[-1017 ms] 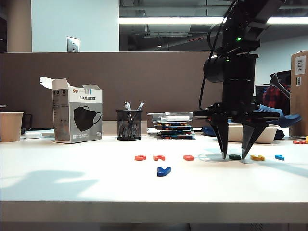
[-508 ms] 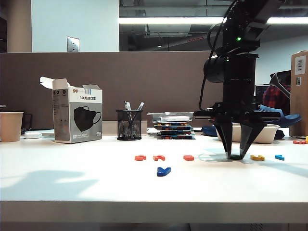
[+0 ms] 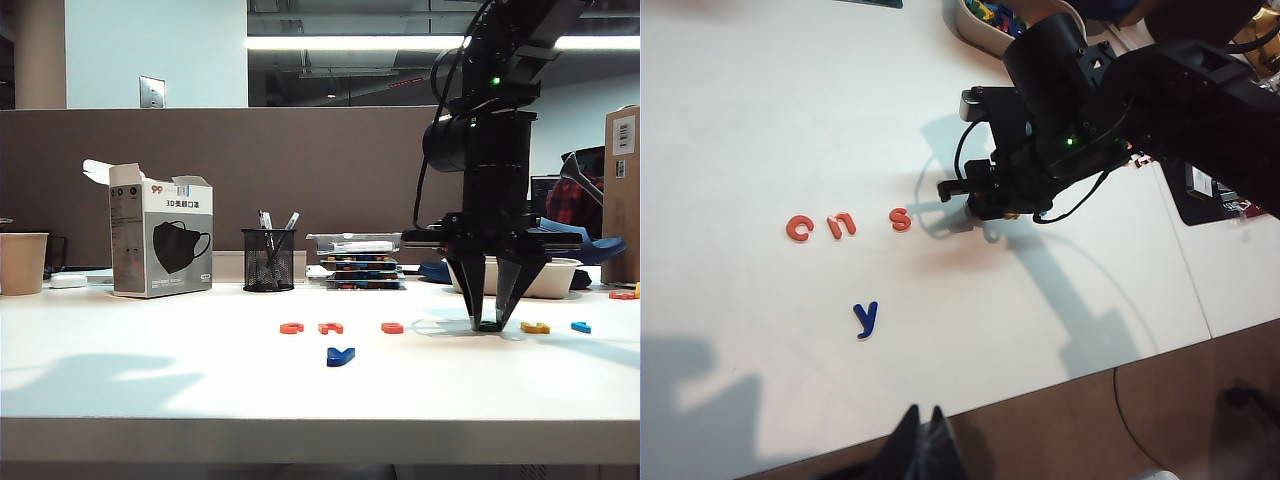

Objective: Select the appropriate letters from the row of letter magnets placed on the table to arrange into the word "yes".

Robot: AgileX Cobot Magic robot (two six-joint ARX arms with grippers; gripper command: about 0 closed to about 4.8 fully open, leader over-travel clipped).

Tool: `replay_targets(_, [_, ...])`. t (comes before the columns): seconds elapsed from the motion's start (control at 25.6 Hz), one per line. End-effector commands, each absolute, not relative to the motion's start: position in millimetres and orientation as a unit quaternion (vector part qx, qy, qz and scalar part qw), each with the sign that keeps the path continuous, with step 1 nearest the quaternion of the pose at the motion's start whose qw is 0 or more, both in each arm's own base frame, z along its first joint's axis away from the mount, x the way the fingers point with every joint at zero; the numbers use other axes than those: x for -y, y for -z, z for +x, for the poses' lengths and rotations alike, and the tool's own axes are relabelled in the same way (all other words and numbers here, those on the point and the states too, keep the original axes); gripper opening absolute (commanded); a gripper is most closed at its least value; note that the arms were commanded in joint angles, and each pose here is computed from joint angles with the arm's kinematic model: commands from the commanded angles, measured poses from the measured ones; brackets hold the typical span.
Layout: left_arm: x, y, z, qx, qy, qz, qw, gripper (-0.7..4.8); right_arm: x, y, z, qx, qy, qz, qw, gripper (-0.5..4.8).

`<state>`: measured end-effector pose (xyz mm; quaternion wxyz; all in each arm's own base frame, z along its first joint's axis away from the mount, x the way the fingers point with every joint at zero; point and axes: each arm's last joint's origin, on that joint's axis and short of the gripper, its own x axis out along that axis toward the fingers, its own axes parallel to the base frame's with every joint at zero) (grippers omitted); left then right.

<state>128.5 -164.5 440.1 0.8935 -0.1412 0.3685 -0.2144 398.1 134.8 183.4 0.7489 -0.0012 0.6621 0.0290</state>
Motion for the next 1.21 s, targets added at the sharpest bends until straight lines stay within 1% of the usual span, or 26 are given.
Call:
replay_targets(0.04, [164,-442,128,-0.362,0.217,-0.144,0.895,-0.05,-135,-182,398,-0.664,-0.029,-0.002,0.747,1.04])
replay_targets(0.43, [164,-442,128,-0.362,0.217,-0.143,0.895,-0.05,-135,-187,398,-0.660,-0.031,0.000,0.751,1.04])
replay_targets(0.7, [164,-442,128,-0.362,0.217,-0.144,0.895,-0.05,-133,-217,390,-0.635,-0.038,0.008,0.772,1.04])
replay_targets(0.82, [164,-442,128,-0.362,0.217,-0.143,0.895,-0.05,-133,-227,384,-0.637,-0.029,0.021,0.770,1.04])
replay_targets(1.06, [164,-442,128,-0.362,0.217,-0.144,0.895,-0.05,-133,-244,374,-0.641,-0.053,0.063,0.763,1.04])
replay_targets(1.21, [164,-442,128,-0.362,0.217,-0.143,0.895,-0.05,-135,-264,359,-0.636,-0.048,0.059,0.768,1.03])
